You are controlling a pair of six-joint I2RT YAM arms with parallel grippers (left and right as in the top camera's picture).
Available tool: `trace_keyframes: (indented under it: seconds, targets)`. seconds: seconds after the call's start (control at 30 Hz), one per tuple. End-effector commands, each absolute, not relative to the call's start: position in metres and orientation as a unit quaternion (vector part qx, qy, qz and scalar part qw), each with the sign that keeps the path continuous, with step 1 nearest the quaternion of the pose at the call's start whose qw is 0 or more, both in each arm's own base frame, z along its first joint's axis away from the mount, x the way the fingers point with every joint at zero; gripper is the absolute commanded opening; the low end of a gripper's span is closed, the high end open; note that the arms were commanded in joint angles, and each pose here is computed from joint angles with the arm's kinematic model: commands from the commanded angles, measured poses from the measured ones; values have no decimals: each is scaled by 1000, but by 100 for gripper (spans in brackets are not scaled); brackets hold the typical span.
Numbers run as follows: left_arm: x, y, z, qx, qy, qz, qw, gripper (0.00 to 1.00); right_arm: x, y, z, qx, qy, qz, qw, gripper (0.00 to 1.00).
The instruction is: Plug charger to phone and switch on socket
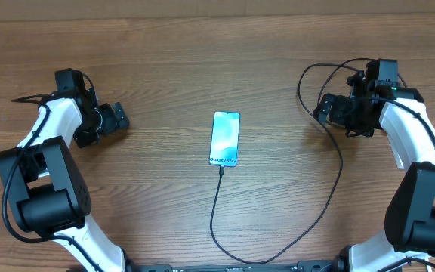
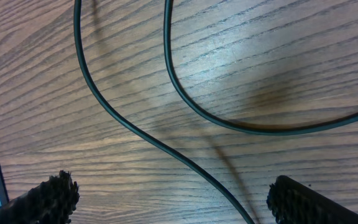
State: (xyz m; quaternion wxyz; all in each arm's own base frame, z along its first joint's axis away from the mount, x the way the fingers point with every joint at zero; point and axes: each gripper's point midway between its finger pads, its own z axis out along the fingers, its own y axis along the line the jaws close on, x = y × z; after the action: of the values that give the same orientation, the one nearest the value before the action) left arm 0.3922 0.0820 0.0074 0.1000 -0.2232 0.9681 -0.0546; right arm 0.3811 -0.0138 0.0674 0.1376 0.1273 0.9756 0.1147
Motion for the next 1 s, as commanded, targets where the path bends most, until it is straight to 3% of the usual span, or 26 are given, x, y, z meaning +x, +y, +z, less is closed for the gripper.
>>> trace_keyframes:
  seconds: [0.0, 0.57, 0.77, 0.97]
  targets:
    - [379, 83, -10, -228, 970, -48, 70, 100, 380, -12, 68, 129, 975, 119, 139, 100]
    - [385, 80, 6, -222, 969, -48, 93, 99, 380, -12, 68, 129, 975, 119, 139, 100]
    - [397, 81, 69, -212, 960, -47, 175, 100, 380, -12, 68, 129, 975, 119, 139, 100]
    - [397, 80, 164, -200, 934, -43, 293, 99, 380, -12, 68, 129, 975, 119, 139, 100]
